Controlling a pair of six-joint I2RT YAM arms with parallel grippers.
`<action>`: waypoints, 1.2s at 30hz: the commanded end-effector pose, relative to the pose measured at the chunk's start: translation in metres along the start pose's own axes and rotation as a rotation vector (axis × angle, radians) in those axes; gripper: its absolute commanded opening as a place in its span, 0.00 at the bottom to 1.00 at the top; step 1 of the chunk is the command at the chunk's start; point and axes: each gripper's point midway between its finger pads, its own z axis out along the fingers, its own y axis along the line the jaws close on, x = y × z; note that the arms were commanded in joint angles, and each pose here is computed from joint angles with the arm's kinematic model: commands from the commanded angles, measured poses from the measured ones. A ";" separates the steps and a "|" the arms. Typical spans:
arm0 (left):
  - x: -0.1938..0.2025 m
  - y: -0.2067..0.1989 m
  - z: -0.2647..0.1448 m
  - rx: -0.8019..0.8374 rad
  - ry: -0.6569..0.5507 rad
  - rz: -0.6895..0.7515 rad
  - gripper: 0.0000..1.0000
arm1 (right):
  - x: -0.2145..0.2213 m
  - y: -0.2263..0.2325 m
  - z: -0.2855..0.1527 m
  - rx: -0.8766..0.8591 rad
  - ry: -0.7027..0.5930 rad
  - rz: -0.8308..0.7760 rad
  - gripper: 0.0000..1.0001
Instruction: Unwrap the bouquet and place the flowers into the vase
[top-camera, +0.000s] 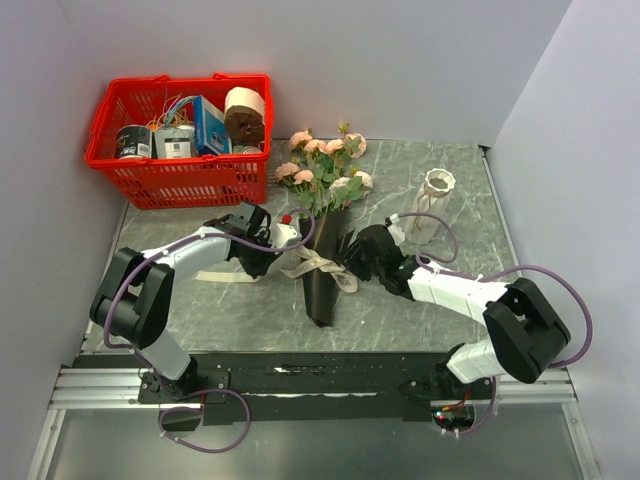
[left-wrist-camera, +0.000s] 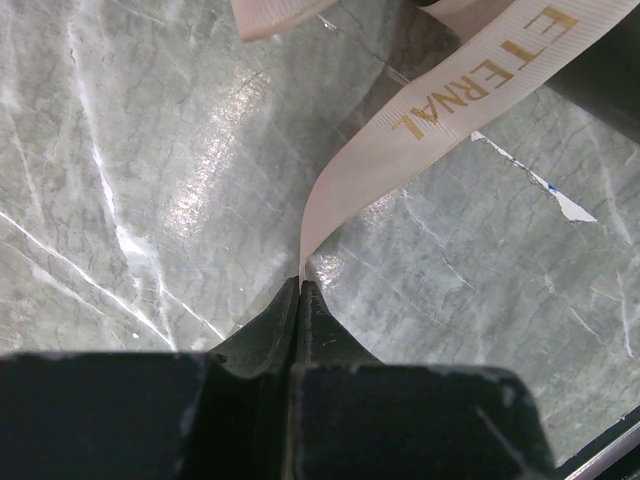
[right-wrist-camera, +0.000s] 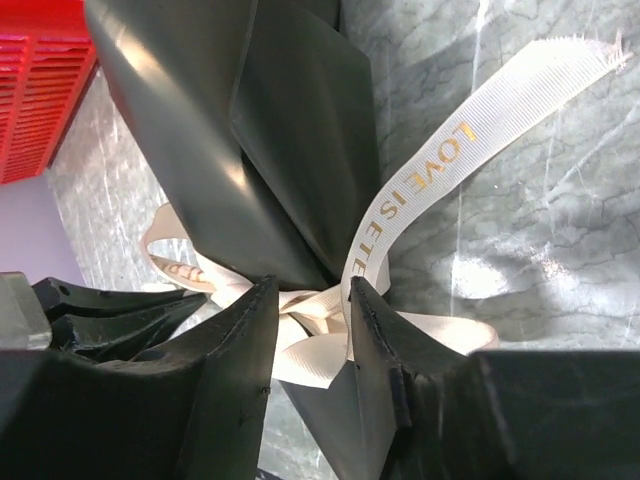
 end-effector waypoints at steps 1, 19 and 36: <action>-0.008 0.001 -0.011 -0.023 -0.024 0.007 0.01 | 0.000 0.004 -0.005 -0.035 -0.013 -0.007 0.43; -0.015 0.006 -0.018 -0.045 -0.026 -0.011 0.01 | -0.010 0.016 -0.039 -0.129 -0.068 -0.051 0.00; -0.017 0.038 -0.048 -0.085 -0.070 -0.148 0.01 | 0.005 0.010 -0.049 -0.209 0.035 -0.215 0.57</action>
